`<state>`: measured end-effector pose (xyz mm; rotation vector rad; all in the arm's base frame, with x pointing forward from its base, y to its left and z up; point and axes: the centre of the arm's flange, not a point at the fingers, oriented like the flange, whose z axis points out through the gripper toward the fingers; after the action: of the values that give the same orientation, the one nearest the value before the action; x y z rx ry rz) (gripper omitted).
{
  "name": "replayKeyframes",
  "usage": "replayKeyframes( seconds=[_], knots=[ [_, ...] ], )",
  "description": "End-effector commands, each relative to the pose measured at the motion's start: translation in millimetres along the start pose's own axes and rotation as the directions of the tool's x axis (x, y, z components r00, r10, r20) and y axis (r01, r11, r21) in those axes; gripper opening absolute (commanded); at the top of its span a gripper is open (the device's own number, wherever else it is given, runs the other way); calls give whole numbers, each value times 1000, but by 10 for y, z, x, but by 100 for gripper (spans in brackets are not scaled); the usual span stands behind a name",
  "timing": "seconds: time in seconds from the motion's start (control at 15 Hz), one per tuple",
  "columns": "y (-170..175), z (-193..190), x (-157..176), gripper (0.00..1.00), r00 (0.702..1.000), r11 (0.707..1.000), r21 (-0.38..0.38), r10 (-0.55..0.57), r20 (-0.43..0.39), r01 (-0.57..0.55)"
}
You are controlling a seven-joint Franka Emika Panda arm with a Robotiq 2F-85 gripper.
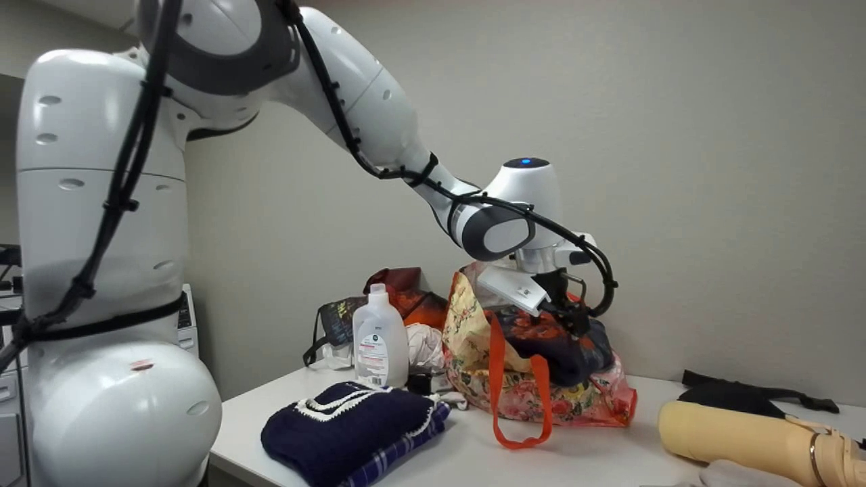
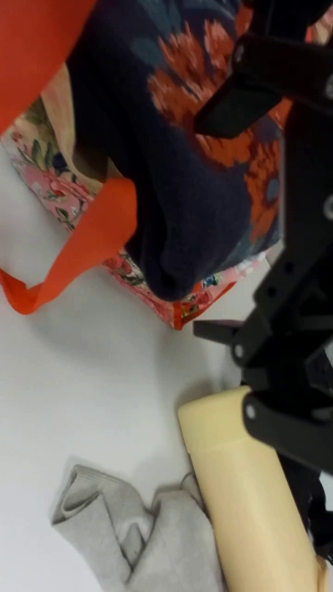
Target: Put the clothes in the bag
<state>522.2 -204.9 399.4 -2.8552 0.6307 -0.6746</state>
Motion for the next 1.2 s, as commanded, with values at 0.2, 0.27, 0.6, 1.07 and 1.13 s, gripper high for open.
replayKeyframes(
  seconds=[0.2, 0.27, 0.6, 1.07, 1.13],
  knots=[
    [254, 586, 216, 100, 989, 991, -27, 130, -70, -132],
    [277, 666, 221, 100, 985, 987, -22, 155, -75, -157],
    [390, 872, 347, 100, 936, 945, 48, 326, -131, -322],
    [420, 1047, 246, 49, 901, 911, 111, 411, -136, -398],
    [397, 1089, 202, 87, 902, 909, 113, 414, -122, -402]
  ],
)
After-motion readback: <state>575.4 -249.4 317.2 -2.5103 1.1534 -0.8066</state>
